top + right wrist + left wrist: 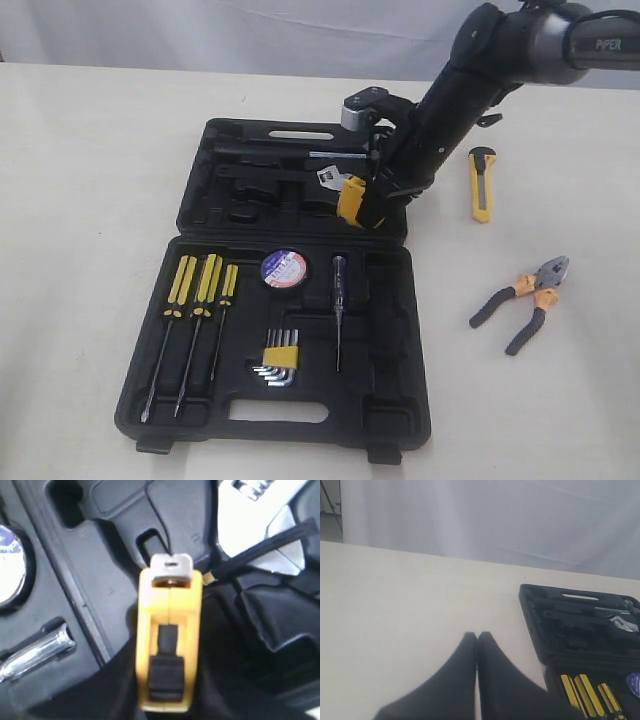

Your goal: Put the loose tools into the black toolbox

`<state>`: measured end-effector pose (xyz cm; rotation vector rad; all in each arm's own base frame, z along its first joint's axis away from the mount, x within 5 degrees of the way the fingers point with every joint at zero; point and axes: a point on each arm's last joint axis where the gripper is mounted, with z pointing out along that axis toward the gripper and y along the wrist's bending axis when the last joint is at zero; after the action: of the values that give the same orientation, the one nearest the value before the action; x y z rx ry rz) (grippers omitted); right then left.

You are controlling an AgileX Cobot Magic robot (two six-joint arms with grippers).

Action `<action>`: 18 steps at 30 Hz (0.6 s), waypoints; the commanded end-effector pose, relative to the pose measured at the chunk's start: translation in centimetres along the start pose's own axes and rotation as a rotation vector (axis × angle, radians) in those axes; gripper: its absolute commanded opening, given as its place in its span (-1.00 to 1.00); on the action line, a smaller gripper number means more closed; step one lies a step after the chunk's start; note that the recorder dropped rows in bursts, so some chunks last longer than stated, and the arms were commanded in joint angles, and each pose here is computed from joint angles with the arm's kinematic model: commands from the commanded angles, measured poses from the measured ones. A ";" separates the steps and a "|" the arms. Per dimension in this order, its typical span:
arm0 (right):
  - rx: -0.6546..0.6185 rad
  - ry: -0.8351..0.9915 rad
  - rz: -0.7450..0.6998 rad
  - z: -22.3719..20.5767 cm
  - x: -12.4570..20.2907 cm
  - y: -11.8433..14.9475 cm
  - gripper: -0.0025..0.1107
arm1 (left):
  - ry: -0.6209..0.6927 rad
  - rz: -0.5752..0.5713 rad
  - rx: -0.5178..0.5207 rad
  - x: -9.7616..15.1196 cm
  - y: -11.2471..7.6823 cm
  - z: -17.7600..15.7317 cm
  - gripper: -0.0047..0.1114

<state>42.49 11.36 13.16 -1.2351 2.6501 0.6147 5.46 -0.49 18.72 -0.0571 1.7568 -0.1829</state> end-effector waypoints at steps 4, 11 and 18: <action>0.044 -0.065 -0.015 -3.9 -1.2 1.9 -0.96 | 0.000 0.006 0.004 -0.1 0.0 0.0 -0.92; 0.314 0.057 0.007 -9.3 -1.7 5.8 -0.96 | 0.000 0.006 0.004 -0.1 0.0 0.0 -0.92; 0.650 0.135 0.096 -9.5 -3.9 11.2 -0.96 | 0.000 0.006 0.004 -0.1 0.0 0.0 -0.92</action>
<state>37.49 15.20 25.95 -1.0692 2.6830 -0.1637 5.46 -0.49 18.72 -0.0571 1.7568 -0.1829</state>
